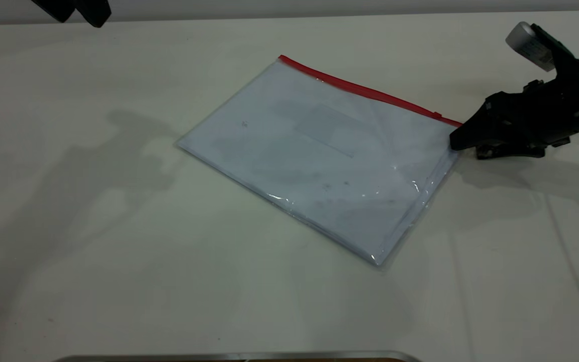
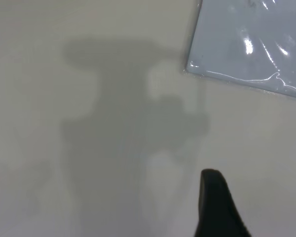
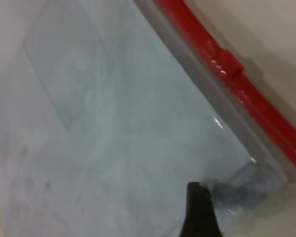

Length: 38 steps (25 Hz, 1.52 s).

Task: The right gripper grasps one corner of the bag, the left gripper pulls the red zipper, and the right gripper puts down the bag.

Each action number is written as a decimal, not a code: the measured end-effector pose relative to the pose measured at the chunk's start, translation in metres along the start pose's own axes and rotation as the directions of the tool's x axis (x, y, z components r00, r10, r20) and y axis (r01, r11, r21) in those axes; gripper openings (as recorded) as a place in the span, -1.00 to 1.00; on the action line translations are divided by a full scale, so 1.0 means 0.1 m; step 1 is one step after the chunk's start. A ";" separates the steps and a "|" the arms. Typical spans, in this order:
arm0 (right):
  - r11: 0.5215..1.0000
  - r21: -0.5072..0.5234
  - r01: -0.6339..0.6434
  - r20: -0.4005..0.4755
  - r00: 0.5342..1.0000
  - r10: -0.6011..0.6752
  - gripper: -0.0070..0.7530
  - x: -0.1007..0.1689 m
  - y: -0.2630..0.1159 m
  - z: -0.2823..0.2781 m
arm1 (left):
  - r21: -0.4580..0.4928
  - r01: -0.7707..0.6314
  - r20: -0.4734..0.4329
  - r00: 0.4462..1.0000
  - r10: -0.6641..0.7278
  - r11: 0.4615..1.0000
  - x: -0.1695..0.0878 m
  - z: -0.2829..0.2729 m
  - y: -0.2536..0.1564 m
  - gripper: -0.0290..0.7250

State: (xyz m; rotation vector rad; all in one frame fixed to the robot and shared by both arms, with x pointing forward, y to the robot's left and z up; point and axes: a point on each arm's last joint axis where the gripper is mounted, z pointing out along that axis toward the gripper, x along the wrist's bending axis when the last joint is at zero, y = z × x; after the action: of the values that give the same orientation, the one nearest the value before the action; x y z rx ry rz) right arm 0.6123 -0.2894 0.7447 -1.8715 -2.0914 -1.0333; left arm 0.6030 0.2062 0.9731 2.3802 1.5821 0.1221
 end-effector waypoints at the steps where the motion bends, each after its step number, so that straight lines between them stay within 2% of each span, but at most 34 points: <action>1: 1.000 -0.008 -0.001 -0.017 1.000 0.001 0.54 0.00 0.00 0.02 | 0.000 0.001 0.001 1.000 -0.001 1.000 0.00 0.00 0.00 0.36; 11: 0.996 -0.083 -0.033 -0.161 0.987 0.019 0.53 0.03 -0.04 0.15 | -0.001 0.002 0.001 1.000 -0.002 1.000 0.00 0.00 0.00 0.36; 15: 0.995 -0.099 -0.009 -0.199 0.980 -0.011 0.38 0.08 -0.05 0.19 | -0.004 0.003 0.001 1.000 -0.003 1.000 0.00 0.00 0.00 0.36; 19: 0.993 -0.116 0.014 -0.222 0.974 -0.040 0.05 0.15 -0.04 0.23 | -0.007 0.005 0.000 1.000 -0.005 1.000 0.00 0.00 0.01 0.36; 25: 0.989 -0.140 0.039 -0.236 0.969 -0.071 -0.70 0.16 -0.03 0.24 | -0.026 0.005 -0.005 1.000 -0.005 1.000 0.00 0.00 0.02 0.36; 27: 0.987 -0.154 0.050 -0.251 0.964 -0.088 -0.87 0.18 -0.03 0.23 | -0.036 -0.003 -0.008 1.000 0.003 0.999 0.00 0.00 0.03 0.36; 34: 0.970 -0.179 0.164 -0.328 0.920 -0.216 -0.89 0.33 0.08 0.15 | -0.040 -0.189 0.002 0.982 0.189 0.981 -0.01 0.02 0.04 0.36; 38: 0.938 -0.185 0.293 -0.336 0.878 -0.340 -0.89 0.56 0.22 0.02 | -0.109 -0.236 0.073 0.967 0.244 0.966 -0.08 0.01 0.16 0.36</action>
State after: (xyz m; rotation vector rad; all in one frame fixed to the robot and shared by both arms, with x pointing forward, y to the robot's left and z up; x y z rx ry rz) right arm 0.6211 -0.2426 0.7821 -1.2691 -2.1818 -1.4904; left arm 0.6141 0.1933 0.9775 2.4549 1.2154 0.1412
